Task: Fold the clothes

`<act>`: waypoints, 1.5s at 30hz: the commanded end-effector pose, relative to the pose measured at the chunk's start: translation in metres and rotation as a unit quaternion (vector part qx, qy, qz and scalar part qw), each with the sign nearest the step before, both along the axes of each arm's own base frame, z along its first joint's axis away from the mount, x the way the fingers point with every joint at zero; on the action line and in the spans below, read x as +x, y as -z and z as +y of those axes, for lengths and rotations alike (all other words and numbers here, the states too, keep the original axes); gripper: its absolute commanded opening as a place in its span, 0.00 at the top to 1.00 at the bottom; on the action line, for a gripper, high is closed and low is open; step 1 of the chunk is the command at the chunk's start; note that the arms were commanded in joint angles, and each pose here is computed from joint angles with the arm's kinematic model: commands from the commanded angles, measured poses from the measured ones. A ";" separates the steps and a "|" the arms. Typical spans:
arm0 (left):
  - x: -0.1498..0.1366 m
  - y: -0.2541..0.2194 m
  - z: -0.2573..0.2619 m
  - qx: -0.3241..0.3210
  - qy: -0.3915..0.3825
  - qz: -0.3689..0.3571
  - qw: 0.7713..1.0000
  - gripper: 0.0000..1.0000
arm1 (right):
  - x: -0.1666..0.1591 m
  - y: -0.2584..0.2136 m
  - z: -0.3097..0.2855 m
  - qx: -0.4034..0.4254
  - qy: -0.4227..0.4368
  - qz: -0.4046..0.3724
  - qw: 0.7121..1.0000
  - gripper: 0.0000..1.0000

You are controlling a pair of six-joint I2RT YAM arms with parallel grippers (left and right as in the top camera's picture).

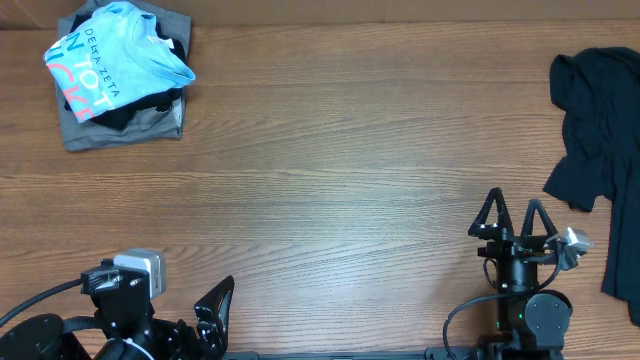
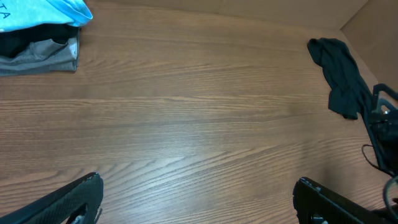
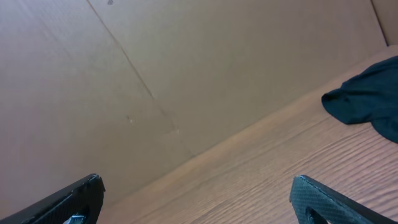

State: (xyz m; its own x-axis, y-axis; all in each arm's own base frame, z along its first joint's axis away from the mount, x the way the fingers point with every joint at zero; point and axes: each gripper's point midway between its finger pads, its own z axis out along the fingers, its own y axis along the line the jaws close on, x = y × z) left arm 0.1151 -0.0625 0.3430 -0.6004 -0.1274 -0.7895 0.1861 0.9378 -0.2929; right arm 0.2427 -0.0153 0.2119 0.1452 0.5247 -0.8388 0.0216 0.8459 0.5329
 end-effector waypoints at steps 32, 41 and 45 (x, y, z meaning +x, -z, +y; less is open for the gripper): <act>-0.002 -0.001 -0.002 0.009 0.011 -0.009 1.000 0.00 | 0.004 0.041 0.008 -0.012 -0.024 0.067 0.997 0.00; -0.003 0.001 0.000 0.013 0.008 -0.003 1.000 0.00 | 0.004 0.041 0.008 -0.012 -0.024 0.067 0.997 0.00; -0.002 -0.007 -0.009 0.014 0.044 -0.040 0.998 0.00 | 0.004 0.041 0.008 -0.012 -0.024 0.067 0.997 0.00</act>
